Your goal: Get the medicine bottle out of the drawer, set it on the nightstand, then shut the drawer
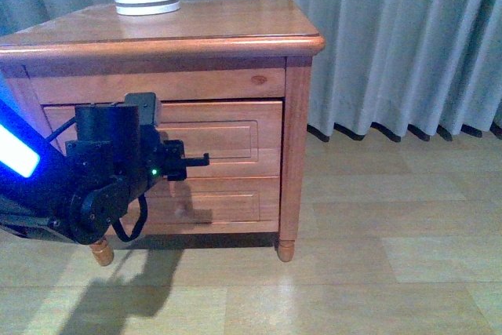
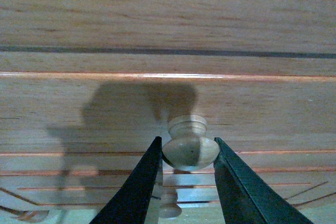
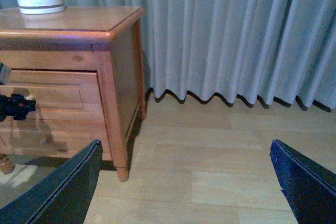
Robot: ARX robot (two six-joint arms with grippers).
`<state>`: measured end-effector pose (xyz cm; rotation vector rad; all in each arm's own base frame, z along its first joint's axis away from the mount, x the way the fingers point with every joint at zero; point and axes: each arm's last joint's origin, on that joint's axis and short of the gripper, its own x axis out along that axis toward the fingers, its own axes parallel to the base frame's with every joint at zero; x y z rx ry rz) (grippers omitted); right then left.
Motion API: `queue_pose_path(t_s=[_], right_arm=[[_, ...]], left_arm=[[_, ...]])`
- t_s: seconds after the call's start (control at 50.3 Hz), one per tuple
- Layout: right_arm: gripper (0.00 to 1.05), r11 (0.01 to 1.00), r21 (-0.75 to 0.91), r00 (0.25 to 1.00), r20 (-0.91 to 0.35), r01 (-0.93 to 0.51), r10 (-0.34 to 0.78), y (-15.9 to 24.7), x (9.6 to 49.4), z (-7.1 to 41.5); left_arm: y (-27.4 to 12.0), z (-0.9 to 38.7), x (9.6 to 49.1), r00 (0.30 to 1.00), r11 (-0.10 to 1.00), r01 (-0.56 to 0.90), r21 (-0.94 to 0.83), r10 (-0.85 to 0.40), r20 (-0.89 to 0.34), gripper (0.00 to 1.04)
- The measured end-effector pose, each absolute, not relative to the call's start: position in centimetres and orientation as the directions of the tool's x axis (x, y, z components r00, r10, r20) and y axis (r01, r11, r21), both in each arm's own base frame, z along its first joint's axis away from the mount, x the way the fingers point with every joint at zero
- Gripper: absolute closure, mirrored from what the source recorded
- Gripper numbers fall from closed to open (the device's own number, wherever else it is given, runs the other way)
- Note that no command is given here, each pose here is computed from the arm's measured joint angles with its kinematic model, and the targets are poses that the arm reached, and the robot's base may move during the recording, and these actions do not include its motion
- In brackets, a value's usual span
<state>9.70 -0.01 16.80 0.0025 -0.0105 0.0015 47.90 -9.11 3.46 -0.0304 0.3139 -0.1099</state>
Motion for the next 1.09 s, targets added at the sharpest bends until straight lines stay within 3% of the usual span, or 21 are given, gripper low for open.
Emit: queue_pose_path(t_s=[0.239,0.796,1.094], right_arm=[[0.07,1.0,0.002,1.0,0.01,-0.002,0.002,0.0,9.7,16.8],[0.07,1.0,0.002,1.0,0.01,-0.002,0.002,0.0,9.7,16.8],[0.07,1.0,0.002,1.0,0.01,-0.002,0.002,0.0,9.7,16.8]], left_arm=[[-8.7,3.3,46.4,0.947,0.993,0.105,-0.046,-0.114,-0.301,0.8],[-7.3,4.4,34.9,0.903,0.984,0.165,0.066,-0.124,-0.41,0.81],[-7.4,4.6,30.6,0.879,0.98,0.179,0.088,-0.119,-0.462,0.81]])
